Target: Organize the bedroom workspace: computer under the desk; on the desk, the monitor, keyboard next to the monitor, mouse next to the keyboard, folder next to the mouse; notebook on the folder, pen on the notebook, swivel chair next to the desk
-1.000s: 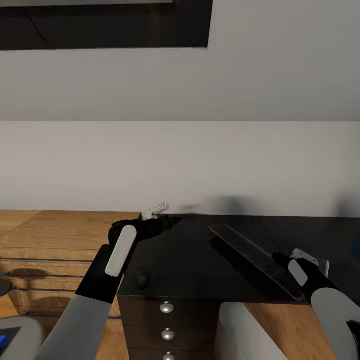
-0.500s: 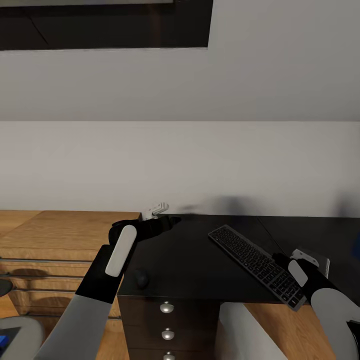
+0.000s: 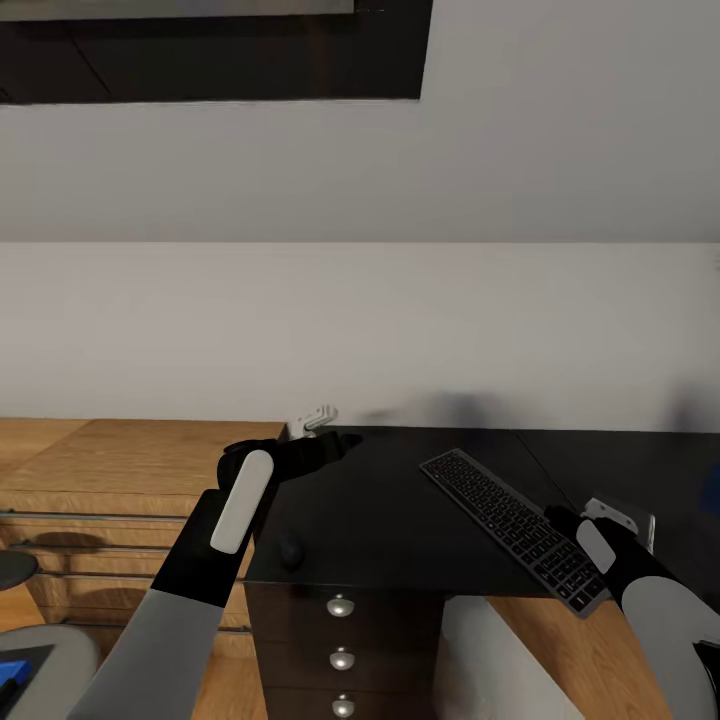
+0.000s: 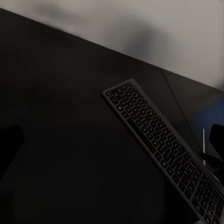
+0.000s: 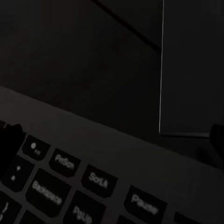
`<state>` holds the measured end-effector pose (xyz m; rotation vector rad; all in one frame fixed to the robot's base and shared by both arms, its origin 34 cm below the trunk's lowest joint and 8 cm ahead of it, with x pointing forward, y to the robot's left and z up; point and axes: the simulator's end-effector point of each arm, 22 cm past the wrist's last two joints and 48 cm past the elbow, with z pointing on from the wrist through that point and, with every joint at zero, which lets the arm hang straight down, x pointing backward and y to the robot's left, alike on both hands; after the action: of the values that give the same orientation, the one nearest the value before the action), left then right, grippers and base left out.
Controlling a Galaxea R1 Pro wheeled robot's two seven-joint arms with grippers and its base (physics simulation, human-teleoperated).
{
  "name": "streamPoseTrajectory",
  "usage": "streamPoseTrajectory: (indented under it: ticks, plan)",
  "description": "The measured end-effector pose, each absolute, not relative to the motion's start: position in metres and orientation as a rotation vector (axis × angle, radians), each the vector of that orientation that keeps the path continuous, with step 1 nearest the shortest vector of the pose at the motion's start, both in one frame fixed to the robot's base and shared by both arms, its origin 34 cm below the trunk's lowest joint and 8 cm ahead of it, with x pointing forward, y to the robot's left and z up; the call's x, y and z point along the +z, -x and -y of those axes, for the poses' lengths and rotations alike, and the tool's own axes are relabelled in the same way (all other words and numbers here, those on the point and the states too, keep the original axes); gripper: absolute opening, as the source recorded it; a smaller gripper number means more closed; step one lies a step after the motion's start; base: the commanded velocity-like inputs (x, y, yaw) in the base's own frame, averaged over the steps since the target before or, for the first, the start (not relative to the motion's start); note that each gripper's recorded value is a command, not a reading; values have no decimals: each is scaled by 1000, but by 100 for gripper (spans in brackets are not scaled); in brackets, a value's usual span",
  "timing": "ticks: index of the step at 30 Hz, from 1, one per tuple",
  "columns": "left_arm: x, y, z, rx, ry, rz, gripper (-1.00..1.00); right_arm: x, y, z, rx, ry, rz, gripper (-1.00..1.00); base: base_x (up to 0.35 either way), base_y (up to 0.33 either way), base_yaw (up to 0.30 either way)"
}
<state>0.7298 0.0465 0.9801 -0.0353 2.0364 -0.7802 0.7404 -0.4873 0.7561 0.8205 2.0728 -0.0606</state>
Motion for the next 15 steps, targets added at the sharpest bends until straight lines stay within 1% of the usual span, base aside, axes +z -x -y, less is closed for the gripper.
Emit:
streamPoseTrajectory:
  ticks: [9,15]
  plan:
    - [980,-730,-46,-780,35,-2037,100,756,-741,487,-61,-821,-2071,100,-3,1,0]
    - [980,-730,-46,-780,35,-2037,100,756,-741,488,-61,-821,-2071,100,-73,63,0]
